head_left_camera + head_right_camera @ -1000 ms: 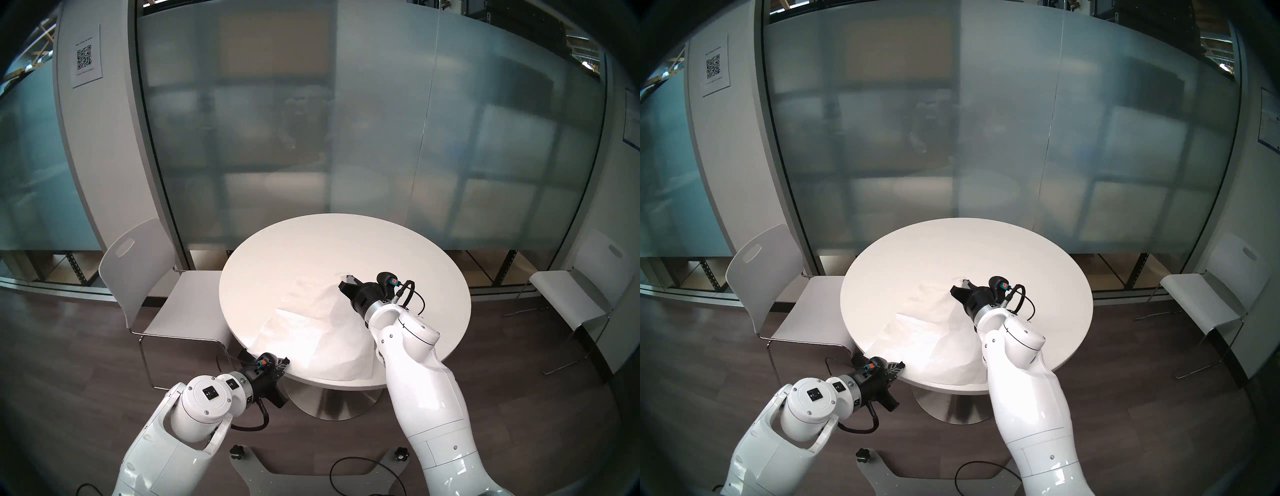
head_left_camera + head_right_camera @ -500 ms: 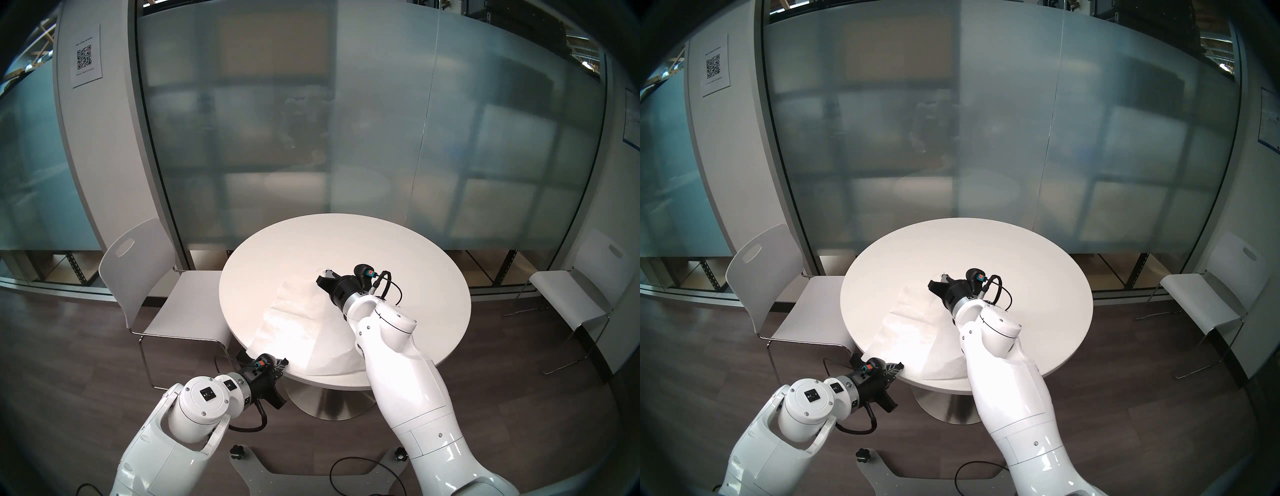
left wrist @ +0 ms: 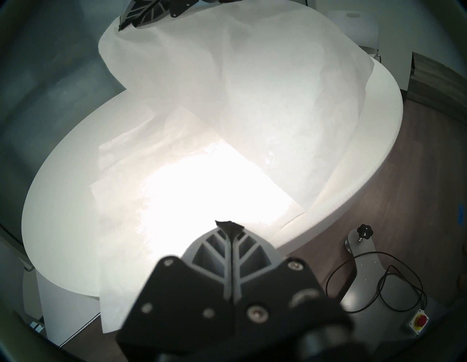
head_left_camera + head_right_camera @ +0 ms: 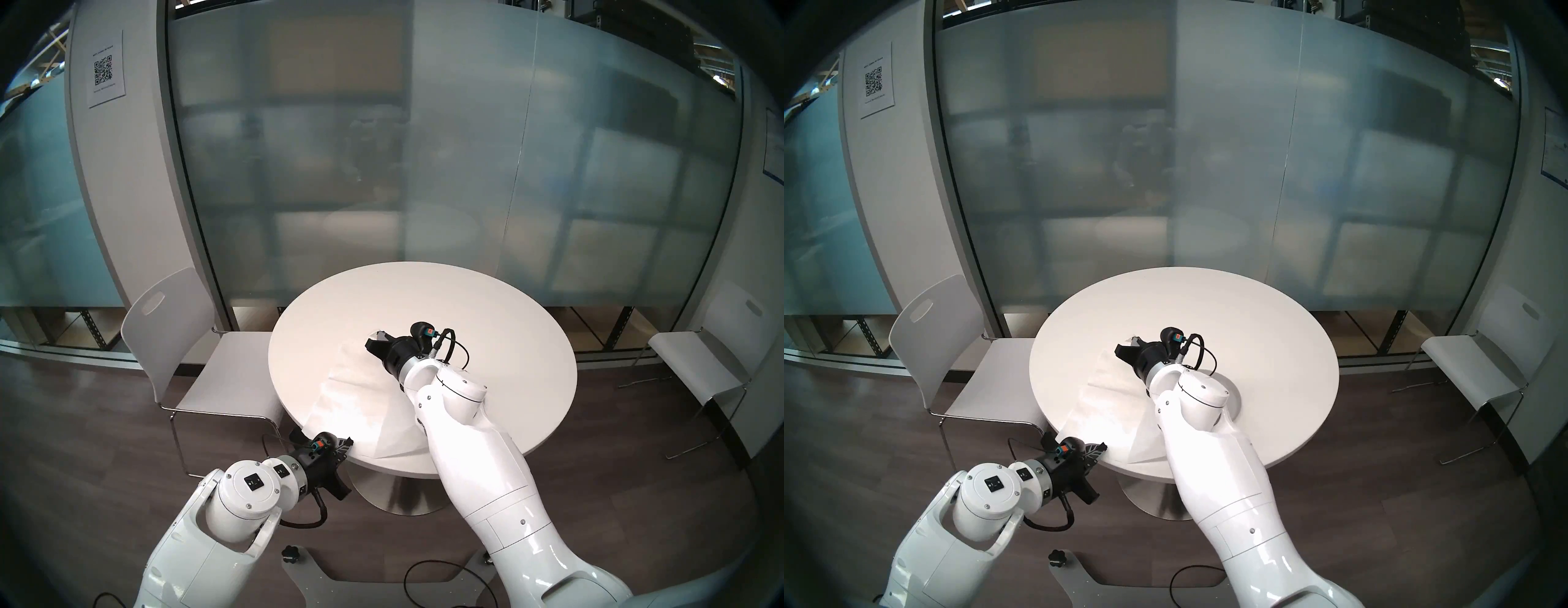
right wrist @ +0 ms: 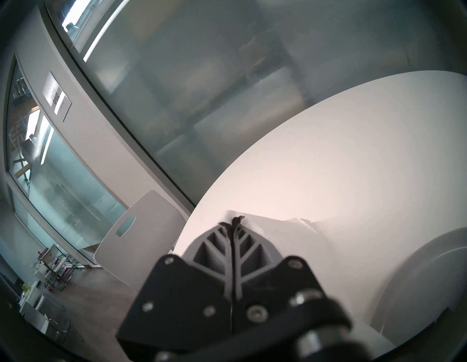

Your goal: Fold the napkin in half twice and place it beside the plate

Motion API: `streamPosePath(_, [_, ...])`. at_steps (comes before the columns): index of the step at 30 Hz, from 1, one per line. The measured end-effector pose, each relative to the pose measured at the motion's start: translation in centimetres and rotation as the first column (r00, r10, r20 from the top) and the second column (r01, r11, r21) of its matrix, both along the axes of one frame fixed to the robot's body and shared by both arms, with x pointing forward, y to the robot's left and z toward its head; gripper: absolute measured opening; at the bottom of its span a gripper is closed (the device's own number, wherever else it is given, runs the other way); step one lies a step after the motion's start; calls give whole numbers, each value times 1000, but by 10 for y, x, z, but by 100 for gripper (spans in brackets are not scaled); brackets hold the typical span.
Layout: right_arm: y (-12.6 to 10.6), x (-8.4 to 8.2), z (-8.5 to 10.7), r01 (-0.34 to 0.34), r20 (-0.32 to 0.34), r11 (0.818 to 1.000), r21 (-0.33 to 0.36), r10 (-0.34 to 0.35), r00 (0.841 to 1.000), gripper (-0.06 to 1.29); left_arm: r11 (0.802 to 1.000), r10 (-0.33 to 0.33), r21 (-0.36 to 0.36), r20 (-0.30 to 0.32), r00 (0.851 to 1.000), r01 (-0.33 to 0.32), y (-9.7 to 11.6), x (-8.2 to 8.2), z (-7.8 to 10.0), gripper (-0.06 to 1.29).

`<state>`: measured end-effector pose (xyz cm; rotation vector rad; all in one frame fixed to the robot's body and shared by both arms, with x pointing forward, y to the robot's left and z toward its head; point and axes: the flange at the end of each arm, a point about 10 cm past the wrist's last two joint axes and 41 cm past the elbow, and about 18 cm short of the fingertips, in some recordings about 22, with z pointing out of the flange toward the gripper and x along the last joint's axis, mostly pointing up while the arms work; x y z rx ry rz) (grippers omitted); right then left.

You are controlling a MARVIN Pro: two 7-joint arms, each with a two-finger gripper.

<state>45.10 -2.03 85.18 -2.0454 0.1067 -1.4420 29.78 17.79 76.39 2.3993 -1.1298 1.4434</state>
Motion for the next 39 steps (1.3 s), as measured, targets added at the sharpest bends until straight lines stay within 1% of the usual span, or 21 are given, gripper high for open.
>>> streamPosePath(5, [12,-1,-2,-25,-4,1000,4,25,1000,-2,1000,3,-1,2,1000,-3,0,0,0,-2])
streamPosePath(13, [24,3,-18,-41,-45,999,1,41,998,-2,1000,9,-4,3,1000,-9,0,1,0,-2])
streamPosePath(18, [30,6,-21,-52,-54,999,2,52,997,-2,1000,13,-6,2,1000,-13,1,1,0,-2])
streamPosePath(24, [39,8,-15,-75,-42,997,19,75,996,-2,1000,19,-7,-1,1000,-19,2,2,-2,-2])
streamPosePath(29, [42,8,-9,-89,-32,995,41,91,995,-2,1000,24,-7,-4,1000,-24,4,3,-4,-2])
streamPosePath(36, [42,3,8,-125,0,989,79,125,992,-1,1000,29,-10,-6,1000,-29,7,5,-6,-2])
streamPosePath(37, [42,2,9,-127,1,989,81,128,992,1,1000,30,-11,-6,1000,-30,7,5,-6,-2])
streamPosePath(38, [41,0,11,-134,3,987,84,134,991,22,999,29,-11,-5,1000,-30,7,5,-6,-2])
streamPosePath(39, [40,-1,11,-136,3,987,85,136,991,35,999,29,-12,-5,1000,-29,8,5,-6,-2])
